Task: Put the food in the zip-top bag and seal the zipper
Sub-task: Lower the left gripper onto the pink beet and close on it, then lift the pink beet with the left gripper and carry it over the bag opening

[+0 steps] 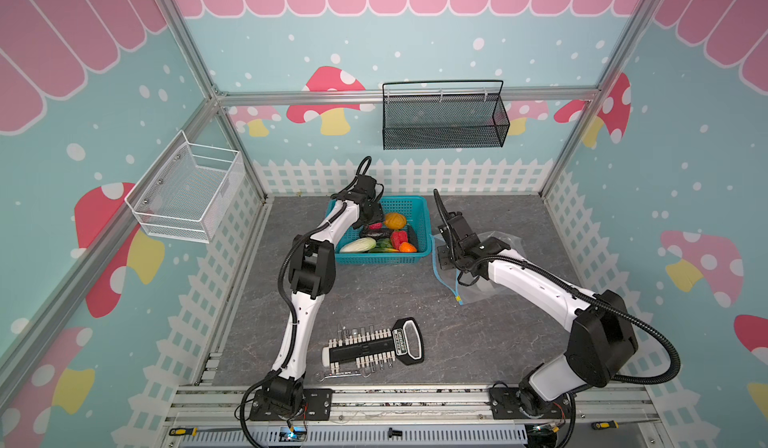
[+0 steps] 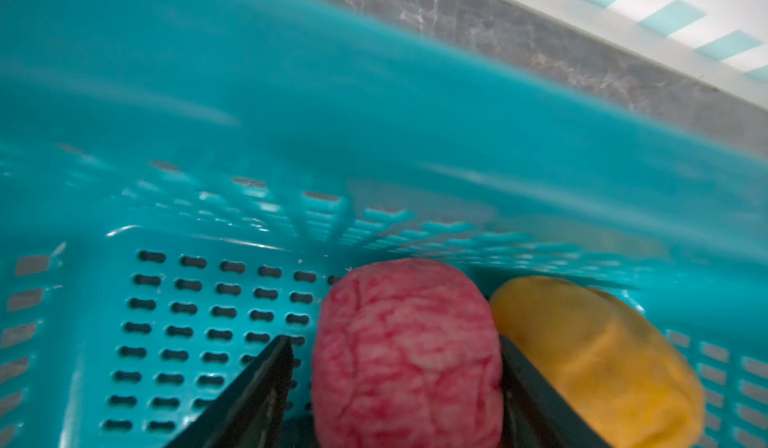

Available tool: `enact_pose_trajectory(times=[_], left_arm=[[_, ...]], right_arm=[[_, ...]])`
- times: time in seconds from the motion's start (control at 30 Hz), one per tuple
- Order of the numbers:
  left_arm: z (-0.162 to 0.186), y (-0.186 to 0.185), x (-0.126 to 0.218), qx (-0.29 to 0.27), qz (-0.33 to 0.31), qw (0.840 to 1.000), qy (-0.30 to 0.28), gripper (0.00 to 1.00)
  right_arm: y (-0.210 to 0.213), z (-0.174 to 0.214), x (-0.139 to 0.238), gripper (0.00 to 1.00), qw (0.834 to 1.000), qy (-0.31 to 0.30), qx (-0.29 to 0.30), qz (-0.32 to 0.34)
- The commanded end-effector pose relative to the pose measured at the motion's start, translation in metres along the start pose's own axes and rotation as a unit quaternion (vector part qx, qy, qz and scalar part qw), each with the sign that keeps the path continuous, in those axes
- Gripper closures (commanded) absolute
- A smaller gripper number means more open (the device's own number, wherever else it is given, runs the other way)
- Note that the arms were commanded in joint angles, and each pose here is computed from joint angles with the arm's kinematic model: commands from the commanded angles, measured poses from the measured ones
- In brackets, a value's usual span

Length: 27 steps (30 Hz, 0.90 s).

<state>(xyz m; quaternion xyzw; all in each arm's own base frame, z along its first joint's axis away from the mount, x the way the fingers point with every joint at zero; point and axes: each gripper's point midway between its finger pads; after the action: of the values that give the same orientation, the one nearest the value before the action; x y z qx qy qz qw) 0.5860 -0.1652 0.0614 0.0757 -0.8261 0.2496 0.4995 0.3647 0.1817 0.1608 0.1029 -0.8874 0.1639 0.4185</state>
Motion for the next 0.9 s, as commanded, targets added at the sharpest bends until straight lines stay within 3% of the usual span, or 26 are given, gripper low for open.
enact_pose_trajectory(times=[0.0,0.37,0.87], left_arm=[[-0.007,0.007,-0.002,0.004,-0.01,1.0,-0.004,0.32],[-0.011,0.005,0.008,0.006,0.002,1.0,-0.002,0.45],[0.011,-0.014,0.096,0.014,0.077,0.997,0.001,0.54]], right_arm=[[-0.001,-0.004,0.0,1.0,1.0,-0.006,-0.006,-0.002],[-0.001,-0.01,0.006,1.0,1.0,-0.015,-0.007,-0.005],[0.011,-0.018,0.014,1.0,0.997,-0.037,-0.029,-0.054]])
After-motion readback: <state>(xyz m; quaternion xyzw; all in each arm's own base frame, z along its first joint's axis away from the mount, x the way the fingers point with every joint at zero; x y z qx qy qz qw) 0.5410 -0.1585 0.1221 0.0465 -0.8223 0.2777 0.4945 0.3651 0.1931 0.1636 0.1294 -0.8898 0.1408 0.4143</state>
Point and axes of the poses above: each gripper's point midway between its finger pads, its own x axis back along the fingers, its own y axis along the line the jaws close on, z = x × y, and after that the axes turned 12 degrees about x, right-handed
